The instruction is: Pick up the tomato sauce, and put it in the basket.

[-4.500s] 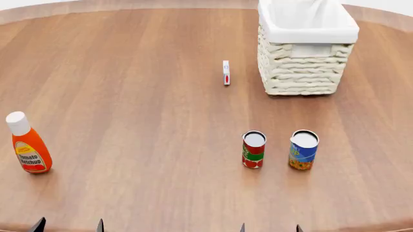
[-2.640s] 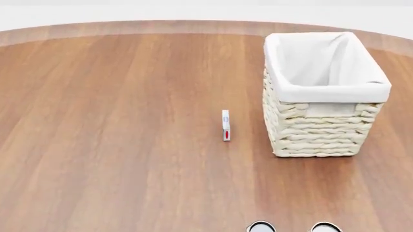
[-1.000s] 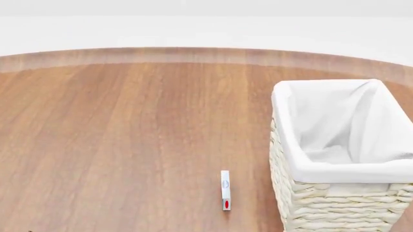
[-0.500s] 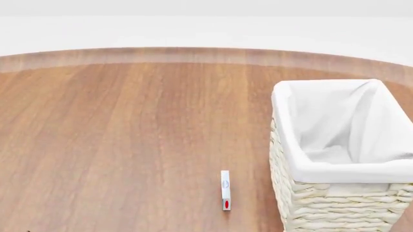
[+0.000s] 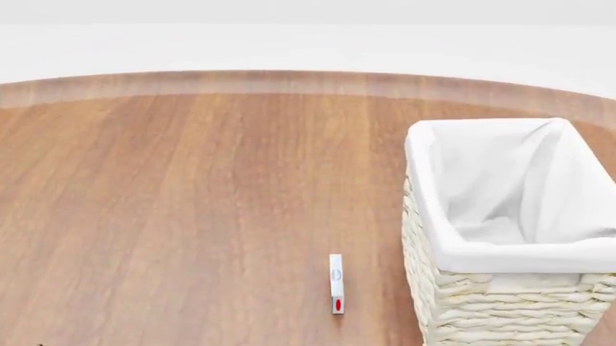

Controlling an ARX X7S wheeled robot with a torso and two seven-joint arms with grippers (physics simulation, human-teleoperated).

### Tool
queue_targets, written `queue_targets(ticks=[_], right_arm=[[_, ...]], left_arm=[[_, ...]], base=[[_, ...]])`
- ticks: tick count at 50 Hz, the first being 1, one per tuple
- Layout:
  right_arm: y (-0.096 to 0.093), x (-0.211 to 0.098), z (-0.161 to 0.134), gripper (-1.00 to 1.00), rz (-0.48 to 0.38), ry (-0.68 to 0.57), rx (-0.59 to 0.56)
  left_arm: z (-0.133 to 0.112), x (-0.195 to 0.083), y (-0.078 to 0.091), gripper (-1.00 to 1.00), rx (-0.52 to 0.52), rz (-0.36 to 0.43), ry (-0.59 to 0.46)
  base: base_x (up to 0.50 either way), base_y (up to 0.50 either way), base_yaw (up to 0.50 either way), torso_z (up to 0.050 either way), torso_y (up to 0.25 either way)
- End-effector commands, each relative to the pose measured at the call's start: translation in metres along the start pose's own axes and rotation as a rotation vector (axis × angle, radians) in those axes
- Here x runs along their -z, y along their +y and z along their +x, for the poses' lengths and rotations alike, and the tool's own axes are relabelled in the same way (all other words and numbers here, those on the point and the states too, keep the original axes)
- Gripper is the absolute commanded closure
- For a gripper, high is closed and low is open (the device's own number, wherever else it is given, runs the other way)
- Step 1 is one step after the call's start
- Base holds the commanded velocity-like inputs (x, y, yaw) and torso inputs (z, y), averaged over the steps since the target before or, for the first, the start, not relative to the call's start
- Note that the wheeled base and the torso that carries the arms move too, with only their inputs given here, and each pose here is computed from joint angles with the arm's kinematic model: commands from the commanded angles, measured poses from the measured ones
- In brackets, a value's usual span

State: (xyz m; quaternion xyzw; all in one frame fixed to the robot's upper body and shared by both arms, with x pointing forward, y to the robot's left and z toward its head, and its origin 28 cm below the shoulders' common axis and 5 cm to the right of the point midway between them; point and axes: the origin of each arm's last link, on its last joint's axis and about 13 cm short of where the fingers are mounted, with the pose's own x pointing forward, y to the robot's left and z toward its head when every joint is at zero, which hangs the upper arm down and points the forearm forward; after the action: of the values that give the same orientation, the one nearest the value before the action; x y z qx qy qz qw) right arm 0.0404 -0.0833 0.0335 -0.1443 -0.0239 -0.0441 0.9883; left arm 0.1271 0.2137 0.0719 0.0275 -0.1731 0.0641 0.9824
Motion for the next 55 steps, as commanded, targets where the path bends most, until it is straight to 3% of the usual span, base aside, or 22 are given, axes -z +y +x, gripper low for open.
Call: queue_targets(ticks=[1, 17, 35, 55], right_arm=[[0.002, 0.015, -0.017, -1.0, -0.003, 0.004, -0.008], [0.005, 0.054, -0.032, -1.0, -0.009, 0.079, 0.009], [0.014, 0.077, -0.052, -1.0, 0.031, 0.11, -0.032], [0.026, 0.095, -0.05, -1.0, 0.029, 0.154, -0.093]], left_arm=[[-0.001, -0.002, 0.002, -1.0, -0.012, -0.003, -0.007], [0.0, -0.001, 0.002, -1.0, -0.012, 0.0, -0.007], [-0.001, -0.001, 0.002, -1.0, -0.007, 0.003, -0.003], [0.0, 0.002, -0.001, -1.0, 0.001, 0.005, 0.006]], base=[[0.0, 0.0, 0.0, 0.0, 0.0], [0.0, 0.0, 0.0, 0.0, 0.0], [0.0, 0.0, 0.0, 0.0, 0.0], [0.0, 0.0, 0.0, 0.0, 0.0]])
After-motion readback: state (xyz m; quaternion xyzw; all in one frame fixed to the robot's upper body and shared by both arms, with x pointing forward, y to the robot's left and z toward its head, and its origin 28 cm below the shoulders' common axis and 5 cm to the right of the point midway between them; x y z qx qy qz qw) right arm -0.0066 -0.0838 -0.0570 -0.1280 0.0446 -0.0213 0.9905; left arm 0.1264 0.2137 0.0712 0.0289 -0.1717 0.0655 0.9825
